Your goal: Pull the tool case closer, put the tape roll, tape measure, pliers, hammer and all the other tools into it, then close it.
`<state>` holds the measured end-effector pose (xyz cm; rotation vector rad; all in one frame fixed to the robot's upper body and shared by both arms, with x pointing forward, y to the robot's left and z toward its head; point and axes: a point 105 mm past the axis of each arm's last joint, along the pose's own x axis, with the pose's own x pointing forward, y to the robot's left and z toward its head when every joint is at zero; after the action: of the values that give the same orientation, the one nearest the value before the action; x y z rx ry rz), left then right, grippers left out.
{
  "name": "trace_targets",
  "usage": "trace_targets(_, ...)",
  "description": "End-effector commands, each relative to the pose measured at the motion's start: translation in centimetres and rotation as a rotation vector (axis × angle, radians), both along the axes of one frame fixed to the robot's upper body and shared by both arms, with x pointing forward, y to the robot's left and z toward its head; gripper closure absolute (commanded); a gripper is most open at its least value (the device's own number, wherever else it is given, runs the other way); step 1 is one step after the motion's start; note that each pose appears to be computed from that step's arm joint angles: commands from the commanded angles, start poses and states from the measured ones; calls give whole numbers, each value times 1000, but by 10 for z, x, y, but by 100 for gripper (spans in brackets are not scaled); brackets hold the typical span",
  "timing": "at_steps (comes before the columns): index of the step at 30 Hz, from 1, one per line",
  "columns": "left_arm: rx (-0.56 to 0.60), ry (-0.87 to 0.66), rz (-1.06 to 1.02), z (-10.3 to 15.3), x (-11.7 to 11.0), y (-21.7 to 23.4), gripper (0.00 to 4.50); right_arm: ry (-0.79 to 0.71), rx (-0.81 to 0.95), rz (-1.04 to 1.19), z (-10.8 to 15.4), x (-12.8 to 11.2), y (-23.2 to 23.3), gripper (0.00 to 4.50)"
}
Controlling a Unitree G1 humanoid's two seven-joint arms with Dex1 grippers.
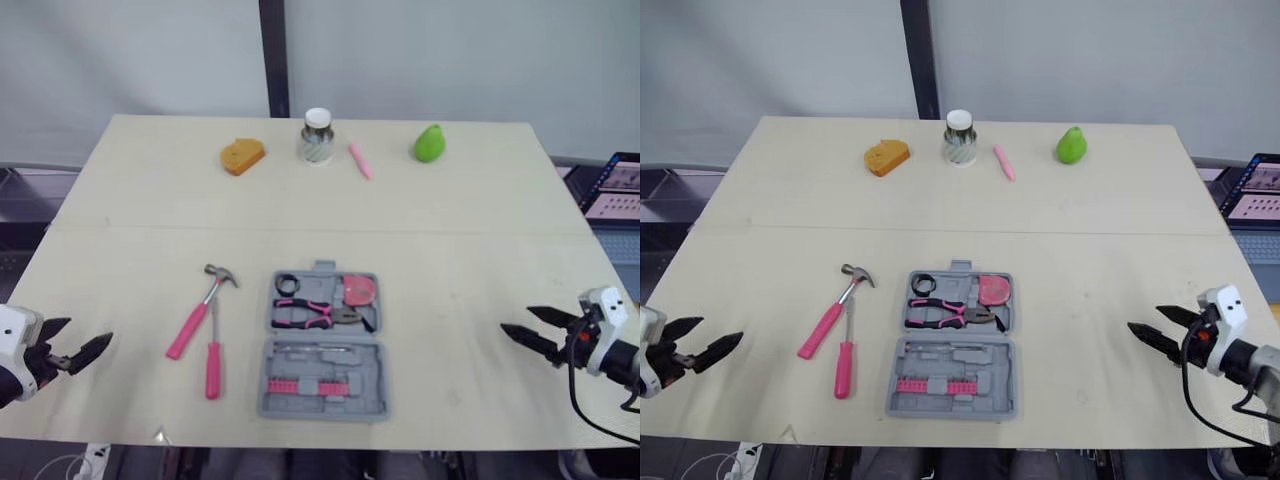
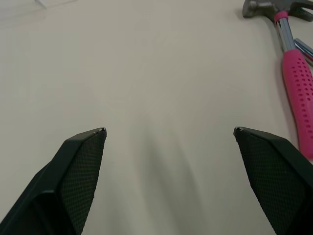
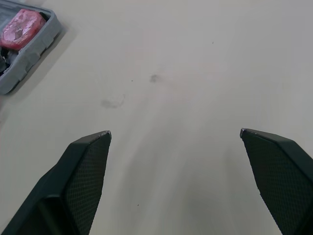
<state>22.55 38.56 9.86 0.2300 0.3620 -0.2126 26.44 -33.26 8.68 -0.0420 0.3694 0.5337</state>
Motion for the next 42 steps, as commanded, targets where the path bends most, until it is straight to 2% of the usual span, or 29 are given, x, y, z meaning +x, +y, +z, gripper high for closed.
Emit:
trace_targets(1,-9,-29,-19,1,7,-7,3,-41,-6,18,8,1,0,0)
trace_targets(10,-20,-35,-65,2,19,-21,3,-41,-26,6,3,-1,-2,0)
trace_targets(35,-28,-21,-89,-2,23,-36,3,-38,-51,21,0,-2,1,0)
trace_targets(39,-48,-55,-32,0,19,-34,3,-85,-54,56,10,6,14,0)
trace_targets(42,-103,-179,52,13,19,-41,3,-157,31,192,41,17,59,0)
